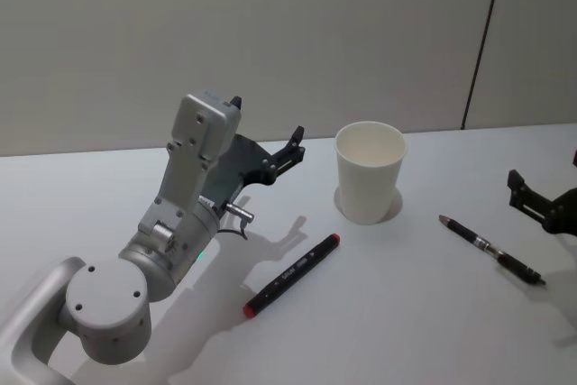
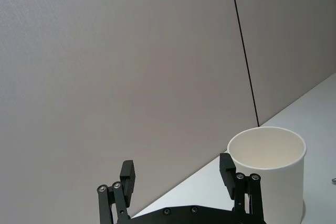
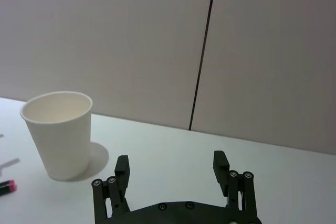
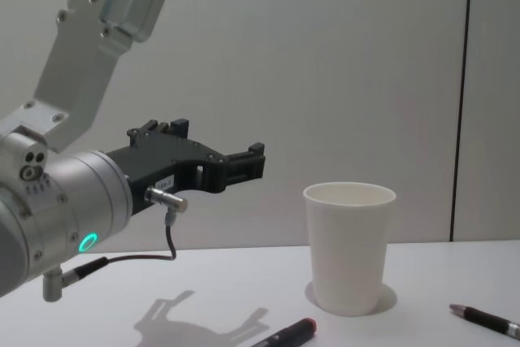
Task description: Place the pen into the pen holder.
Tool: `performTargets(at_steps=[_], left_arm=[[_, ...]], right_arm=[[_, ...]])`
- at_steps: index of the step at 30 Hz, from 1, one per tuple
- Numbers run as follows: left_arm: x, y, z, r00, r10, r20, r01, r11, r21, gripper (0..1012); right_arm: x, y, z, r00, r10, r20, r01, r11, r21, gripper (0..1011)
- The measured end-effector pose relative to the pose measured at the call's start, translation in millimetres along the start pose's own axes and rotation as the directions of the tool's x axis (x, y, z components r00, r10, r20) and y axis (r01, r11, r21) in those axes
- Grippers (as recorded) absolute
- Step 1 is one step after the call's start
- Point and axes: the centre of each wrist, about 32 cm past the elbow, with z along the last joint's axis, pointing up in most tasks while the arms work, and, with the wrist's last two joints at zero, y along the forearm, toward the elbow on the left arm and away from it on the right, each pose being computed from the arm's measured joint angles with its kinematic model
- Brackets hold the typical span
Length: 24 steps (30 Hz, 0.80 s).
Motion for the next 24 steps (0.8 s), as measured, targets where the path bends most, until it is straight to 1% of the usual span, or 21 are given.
performTargets(at_steps=[6, 8, 10, 16, 20, 24], left_arm=[[0.0, 0.0, 0.0, 1.0, 0.0, 0.0, 0.0, 1.0, 0.0, 1001], [0.0, 0.0, 0.0, 1.0, 0.0, 0.0, 0.0, 1.0, 0.0, 1001], [0.0, 0.0, 0.0, 1.0, 0.0, 0.0, 0.0, 1.0, 0.0, 1001], [0.0, 0.0, 0.0, 1.0, 0.0, 0.0, 0.0, 1.0, 0.0, 1001], [0.0, 0.0, 0.0, 1.0, 0.0, 0.0, 0.0, 1.0, 0.0, 1001], [0.0, 0.0, 0.0, 1.0, 0.0, 0.0, 0.0, 1.0, 0.0, 1001]], right_arm=[[1.0, 1.3, 3.5, 1.0, -0.007, 0.022, 0.008, 0.998, -0.056, 1001], [0.4, 2.9, 4.8, 0.999, -0.007, 0.031, 0.01, 0.997, -0.082, 1001], [-0.6, 4.7, 6.0, 0.999, -0.007, 0.037, 0.01, 0.995, -0.096, 1001], [-4.7, 13.0, 7.1, 0.998, -0.001, 0.066, 0.012, 0.986, -0.167, 1001], [-9.1, 20.4, 7.2, 0.997, 0.008, 0.083, 0.01, 0.977, -0.214, 1001], [-12.0, 24.7, 6.5, 0.996, 0.016, 0.093, 0.007, 0.97, -0.244, 1001]])
